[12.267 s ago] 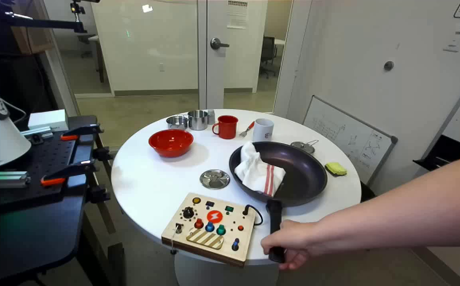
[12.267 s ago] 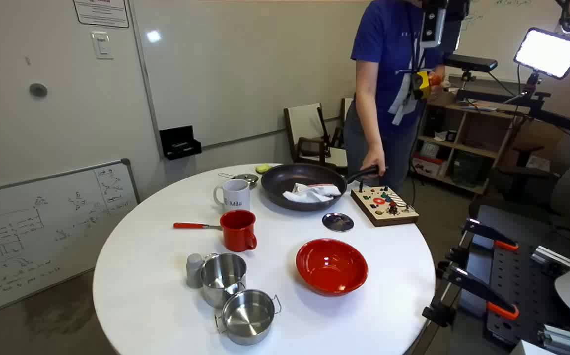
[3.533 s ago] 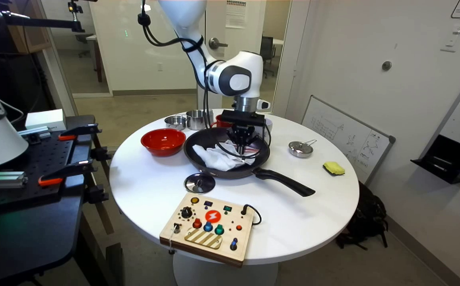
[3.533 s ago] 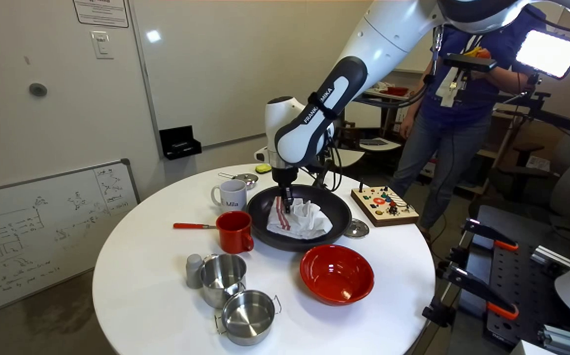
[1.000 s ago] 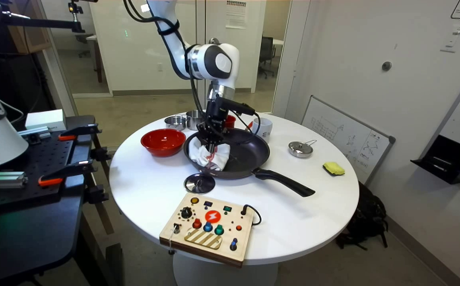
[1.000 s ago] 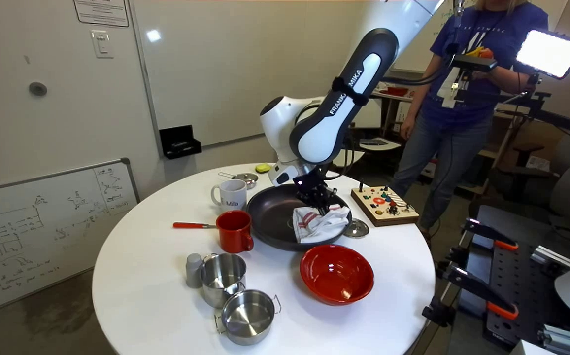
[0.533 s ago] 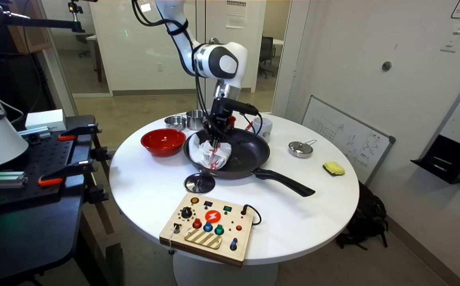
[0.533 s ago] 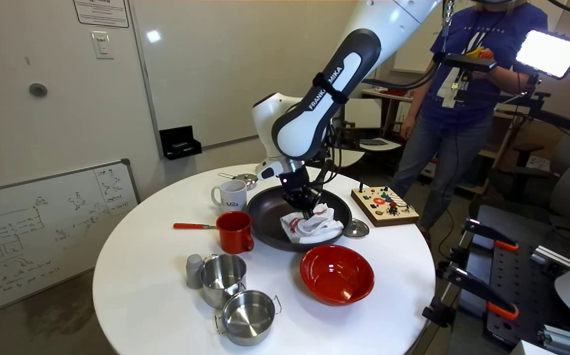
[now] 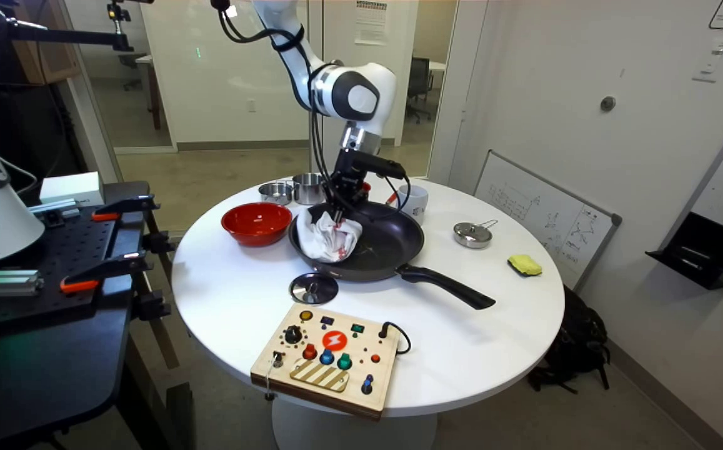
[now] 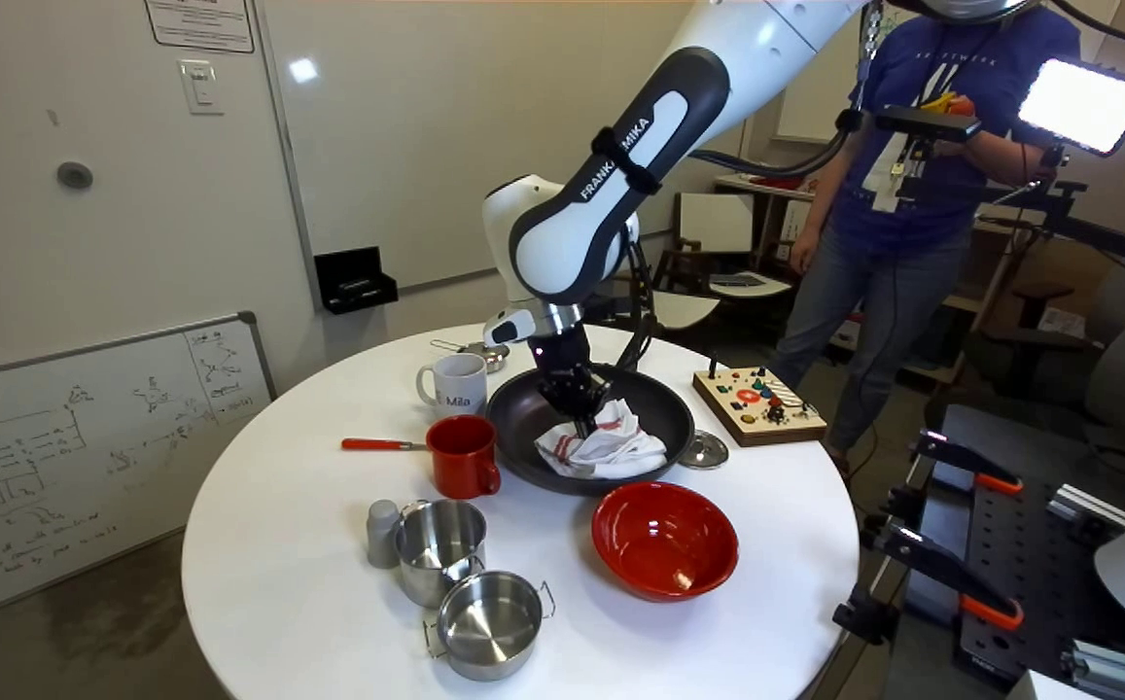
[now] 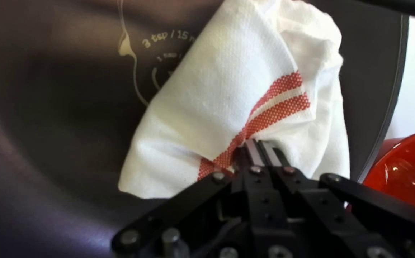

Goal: Use the towel to wipe the pan

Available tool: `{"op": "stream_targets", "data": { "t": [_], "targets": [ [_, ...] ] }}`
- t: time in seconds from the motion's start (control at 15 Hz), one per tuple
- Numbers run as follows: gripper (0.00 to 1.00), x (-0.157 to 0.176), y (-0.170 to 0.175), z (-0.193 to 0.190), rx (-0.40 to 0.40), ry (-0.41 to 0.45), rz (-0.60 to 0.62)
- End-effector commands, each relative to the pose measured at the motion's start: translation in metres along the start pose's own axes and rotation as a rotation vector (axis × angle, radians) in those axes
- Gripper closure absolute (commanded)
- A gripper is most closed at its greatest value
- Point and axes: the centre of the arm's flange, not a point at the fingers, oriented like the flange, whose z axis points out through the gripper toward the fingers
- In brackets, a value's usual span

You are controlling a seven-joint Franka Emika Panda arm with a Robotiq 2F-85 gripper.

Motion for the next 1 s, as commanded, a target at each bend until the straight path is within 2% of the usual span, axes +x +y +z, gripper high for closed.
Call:
{"op": "stream_targets", "data": {
  "t": [0.0,0.13,0.33,0.93],
  "targets": [
    [0.96,0.013,0.023,0.002,-0.039,0.015,0.09],
    [0.97,0.017,0.05,0.005,-0.113,0.026,0.195],
    [0.98,0.012,0.082,0.011,-0.174,0.036,0.341],
    [0.97,-0.027,0.108,0.01,-0.441,0.019,0.708]
  ]
}}
